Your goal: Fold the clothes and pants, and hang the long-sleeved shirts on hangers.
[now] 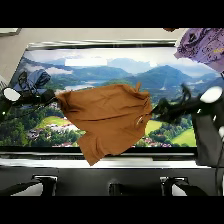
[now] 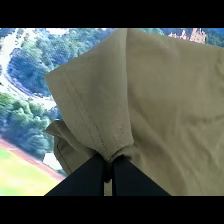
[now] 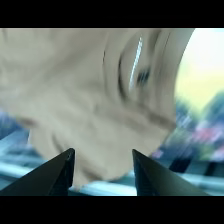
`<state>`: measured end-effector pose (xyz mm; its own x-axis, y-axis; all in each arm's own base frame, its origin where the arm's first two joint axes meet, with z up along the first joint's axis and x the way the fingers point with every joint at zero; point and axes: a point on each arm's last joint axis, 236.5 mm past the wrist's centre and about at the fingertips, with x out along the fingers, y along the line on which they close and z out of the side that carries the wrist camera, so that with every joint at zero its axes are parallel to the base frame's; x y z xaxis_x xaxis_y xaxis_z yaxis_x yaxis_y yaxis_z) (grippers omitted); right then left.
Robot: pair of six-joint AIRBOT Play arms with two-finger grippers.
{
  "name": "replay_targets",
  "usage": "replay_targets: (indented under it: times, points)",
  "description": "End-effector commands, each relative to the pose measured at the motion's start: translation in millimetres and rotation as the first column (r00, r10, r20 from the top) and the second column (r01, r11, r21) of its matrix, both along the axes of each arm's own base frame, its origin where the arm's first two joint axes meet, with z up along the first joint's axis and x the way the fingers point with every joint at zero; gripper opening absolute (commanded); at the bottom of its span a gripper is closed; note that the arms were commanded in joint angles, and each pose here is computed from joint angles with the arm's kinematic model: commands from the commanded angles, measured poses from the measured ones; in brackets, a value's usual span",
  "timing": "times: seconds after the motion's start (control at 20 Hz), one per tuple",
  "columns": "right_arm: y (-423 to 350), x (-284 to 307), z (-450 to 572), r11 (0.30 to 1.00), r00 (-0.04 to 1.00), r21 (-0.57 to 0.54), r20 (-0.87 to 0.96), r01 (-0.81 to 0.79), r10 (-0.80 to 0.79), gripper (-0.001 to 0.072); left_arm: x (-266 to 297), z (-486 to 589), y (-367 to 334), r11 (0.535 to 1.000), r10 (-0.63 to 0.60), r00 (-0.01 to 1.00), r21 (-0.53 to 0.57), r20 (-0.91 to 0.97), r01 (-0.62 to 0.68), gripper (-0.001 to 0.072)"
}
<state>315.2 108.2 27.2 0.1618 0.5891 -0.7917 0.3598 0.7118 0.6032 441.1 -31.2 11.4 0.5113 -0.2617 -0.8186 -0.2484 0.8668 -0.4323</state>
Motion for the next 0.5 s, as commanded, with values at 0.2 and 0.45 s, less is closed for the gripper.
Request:
replay_targets:
  times: [0.2,0.45]
  points:
    - [74,-102,-82,0.999,0.989,0.03,-0.147,0.026,-0.021,0.0427,-2,-1,0,1.0,-0.004,1.0,-0.001,-0.009,0.004,0.0018]
    - [81,-108,-103,0.997,0.981,-0.02,-0.177,0.075,-0.078,0.0415,-2,-1,0,1.0,-0.003,1.0,-0.001,-0.008,0.003,0.0018]
